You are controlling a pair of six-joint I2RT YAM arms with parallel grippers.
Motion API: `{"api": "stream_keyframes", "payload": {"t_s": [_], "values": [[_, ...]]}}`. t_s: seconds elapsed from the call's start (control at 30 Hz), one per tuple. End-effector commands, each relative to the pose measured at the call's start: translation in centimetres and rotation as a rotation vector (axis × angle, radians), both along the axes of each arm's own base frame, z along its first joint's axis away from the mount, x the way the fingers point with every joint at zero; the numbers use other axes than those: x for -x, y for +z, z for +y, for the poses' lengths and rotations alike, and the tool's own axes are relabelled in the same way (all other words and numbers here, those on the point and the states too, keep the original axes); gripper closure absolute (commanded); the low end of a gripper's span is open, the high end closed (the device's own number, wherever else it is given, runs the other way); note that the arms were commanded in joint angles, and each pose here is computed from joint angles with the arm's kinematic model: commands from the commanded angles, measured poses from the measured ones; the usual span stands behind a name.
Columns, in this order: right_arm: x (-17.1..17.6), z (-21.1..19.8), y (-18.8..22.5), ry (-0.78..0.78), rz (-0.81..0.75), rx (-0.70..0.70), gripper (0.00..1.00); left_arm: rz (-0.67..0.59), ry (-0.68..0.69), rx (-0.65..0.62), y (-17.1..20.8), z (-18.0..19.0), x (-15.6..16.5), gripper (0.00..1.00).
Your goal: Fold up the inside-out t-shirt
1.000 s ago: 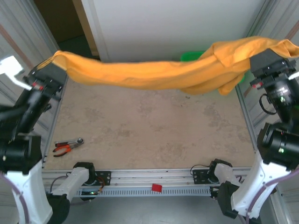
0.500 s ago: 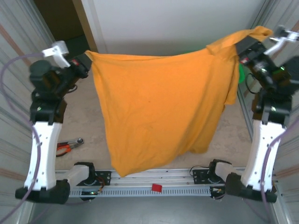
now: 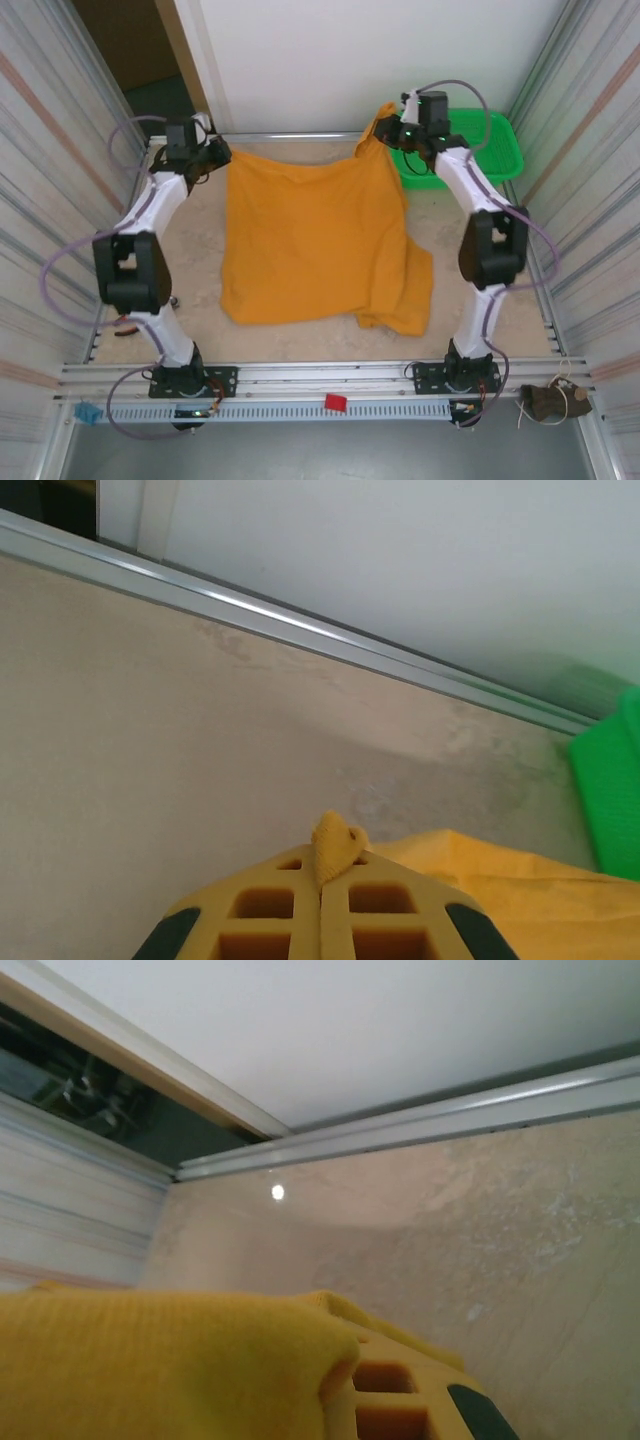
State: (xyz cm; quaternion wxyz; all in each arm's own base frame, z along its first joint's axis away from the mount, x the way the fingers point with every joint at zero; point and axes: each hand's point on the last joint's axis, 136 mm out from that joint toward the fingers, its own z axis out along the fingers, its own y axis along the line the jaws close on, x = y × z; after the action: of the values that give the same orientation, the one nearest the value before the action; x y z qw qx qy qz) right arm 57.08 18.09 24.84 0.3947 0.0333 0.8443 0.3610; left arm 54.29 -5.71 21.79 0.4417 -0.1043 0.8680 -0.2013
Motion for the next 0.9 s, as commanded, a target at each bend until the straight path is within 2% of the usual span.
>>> {"api": "stream_keyframes", "payload": {"t_s": [0.0, 0.03, 0.07, 0.1, 0.13, 0.2, 0.27, 0.37, 0.5, 0.6, 0.67, 0.8, 0.87], "values": [[-3.4, 1.5, 1.5, 0.037, -0.111, 0.061, 1.0, -0.112, 0.003, -0.084, 2.3, 1.0, -4.1, 1.0], [-4.3, 1.9, 1.2, 0.046, -0.11, 0.065, 0.84, -0.112, 0.007, -0.095, 1.9, 1.3, -5.0, 0.99], [-5.2, 2.2, 1.0, 0.049, -0.108, 0.072, 0.6, -0.112, 0.016, -0.108, 1.5, 1.6, -5.9, 0.95], [-6.0, 2.5, 1.1, 0.048, -0.108, 0.076, 0.42, -0.109, 0.029, -0.116, 1.2, 2.0, -6.7, 0.86], [-6.4, 2.6, 1.4, 0.045, -0.112, 0.079, 0.32, -0.105, 0.043, -0.12, 1.1, 2.5, -7.2, 0.75], [-6.7, 2.4, 2.8, 0.031, -0.13, 0.076, 0.22, -0.086, 0.067, -0.116, 0.6, 3.5, -8.4, 0.55], [-6.1, 2.2, 4.9, 0.023, -0.158, 0.071, 0.21, -0.091, 0.072, -0.116, 1.3, 4.0, -8.8, 0.48], [-3.8, 1.7, 7.8, 0.018, -0.173, 0.078, 0.21, -0.101, 0.063, -0.114, 3.3, 4.1, -8.3, 0.45], [1.2, 0.3, 9.4, -0.007, -0.15, 0.082, 0.22, -0.12, 0.039, -0.096, 6.3, 2.9, -4.7, 0.44], [6.7, -1.1, 7.9, -0.036, -0.082, 0.066, 0.23, -0.071, 0.031, -0.063, 6.4, 1.5, 0.2, 0.44], [11.0, -2.2, 5.8, -0.06, -0.017, 0.08, 0.23, -0.027, 0.036, -0.014, 5.6, 0.5, 4.5, 0.44], [19.1, -4.0, 0.1, -0.109, 0.152, 0.131, 0.23, 0.093, 0.052, 0.034, 1.7, -1.2, 13.6, 0.44], [23.2, -4.5, -3.1, -0.125, 0.242, 0.17, 0.23, 0.173, 0.077, 0.067, -1.4, -1.9, 18.7, 0.43]]}}
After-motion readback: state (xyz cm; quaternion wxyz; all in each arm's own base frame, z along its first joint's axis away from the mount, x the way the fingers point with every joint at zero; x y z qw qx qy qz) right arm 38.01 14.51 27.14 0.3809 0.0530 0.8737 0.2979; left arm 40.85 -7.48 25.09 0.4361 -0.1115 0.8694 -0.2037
